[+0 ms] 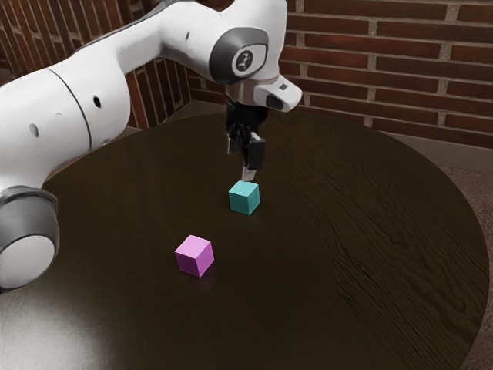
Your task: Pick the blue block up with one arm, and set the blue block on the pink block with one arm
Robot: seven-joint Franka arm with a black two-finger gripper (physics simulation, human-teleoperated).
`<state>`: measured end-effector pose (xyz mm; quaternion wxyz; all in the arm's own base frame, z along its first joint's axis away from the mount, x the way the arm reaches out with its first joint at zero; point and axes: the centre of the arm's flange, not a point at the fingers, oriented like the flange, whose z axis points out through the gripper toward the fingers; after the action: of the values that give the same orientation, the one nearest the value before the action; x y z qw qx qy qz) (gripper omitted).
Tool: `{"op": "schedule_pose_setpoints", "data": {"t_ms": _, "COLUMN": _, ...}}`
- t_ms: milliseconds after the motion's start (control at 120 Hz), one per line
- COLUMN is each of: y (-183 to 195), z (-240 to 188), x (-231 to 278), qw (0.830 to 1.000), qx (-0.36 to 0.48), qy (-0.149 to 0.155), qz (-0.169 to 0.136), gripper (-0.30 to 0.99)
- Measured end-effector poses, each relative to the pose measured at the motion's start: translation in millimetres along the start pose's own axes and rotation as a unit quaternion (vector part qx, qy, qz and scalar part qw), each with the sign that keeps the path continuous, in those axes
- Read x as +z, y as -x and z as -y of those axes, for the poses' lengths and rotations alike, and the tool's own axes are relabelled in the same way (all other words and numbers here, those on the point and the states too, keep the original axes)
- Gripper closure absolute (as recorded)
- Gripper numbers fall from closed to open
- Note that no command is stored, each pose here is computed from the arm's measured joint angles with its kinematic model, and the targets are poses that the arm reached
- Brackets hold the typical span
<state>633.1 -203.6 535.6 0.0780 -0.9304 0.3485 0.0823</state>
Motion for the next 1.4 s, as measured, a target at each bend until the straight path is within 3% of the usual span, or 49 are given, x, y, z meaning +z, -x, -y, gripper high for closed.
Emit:
{"op": "schedule_pose_setpoints", "data": {"t_ms": 100, "y": -25, "z": 0, "x": 32, "qw": 1.000, "qx": 0.005, "qy": -0.008, "qz": 0.007, "gripper": 0.00}}
{"op": "schedule_pose_setpoints", "data": {"t_ms": 200, "y": -56, "z": -2, "x": 69, "qw": 1.000, "qx": -0.007, "qy": -0.025, "qz": -0.005, "gripper": 0.00}}
{"op": "schedule_pose_setpoints", "data": {"t_ms": 308, "y": -58, "z": 31, "x": 89, "qw": 0.995, "qx": -0.064, "qy": -0.079, "qz": -0.012, "gripper": 0.00}}
{"op": "schedule_pose_setpoints", "data": {"t_ms": 383, "y": -50, "z": 54, "x": 92, "qw": 0.990, "qx": -0.103, "qy": -0.094, "qz": -0.023, "gripper": 0.00}}
{"op": "schedule_pose_setpoints", "data": {"t_ms": 508, "y": -38, "z": 93, "x": 109, "qw": 0.978, "qx": -0.186, "qy": -0.035, "qz": -0.083, "gripper": 0.00}}
{"op": "schedule_pose_setpoints", "data": {"t_ms": 733, "y": -45, "z": 125, "x": 136, "qw": 0.953, "qx": -0.250, "qy": 0.025, "qz": -0.169, "gripper": 0.00}}
{"op": "schedule_pose_setpoints", "data": {"t_ms": 850, "y": -26, "z": 155, "x": 184, "qw": 0.933, "qx": -0.304, "qy": 0.063, "qz": -0.185, "gripper": 0.00}}
{"op": "schedule_pose_setpoints", "data": {"t_ms": 967, "y": -1, "z": 182, "x": 210, "qw": 0.922, "qx": -0.335, "qy": 0.061, "qz": -0.187, "gripper": 0.00}}
{"op": "schedule_pose_setpoints", "data": {"t_ms": 1150, "y": 11, "z": 188, "x": 231, "qw": 0.927, "qx": -0.327, "qy": 0.066, "qz": -0.173, "gripper": 0.00}}
{"op": "schedule_pose_setpoints", "data": {"t_ms": 1250, "y": -12, "z": 200, "x": 219, "qw": 0.932, "qx": -0.302, "qy": 0.048, "qz": -0.194, "gripper": 0.00}}
{"op": "schedule_pose_setpoints", "data": {"t_ms": 1400, "y": -18, "z": 221, "x": 233, "qw": 0.928, "qx": -0.297, "qy": 0.052, "qz": -0.216, "gripper": 0.00}}
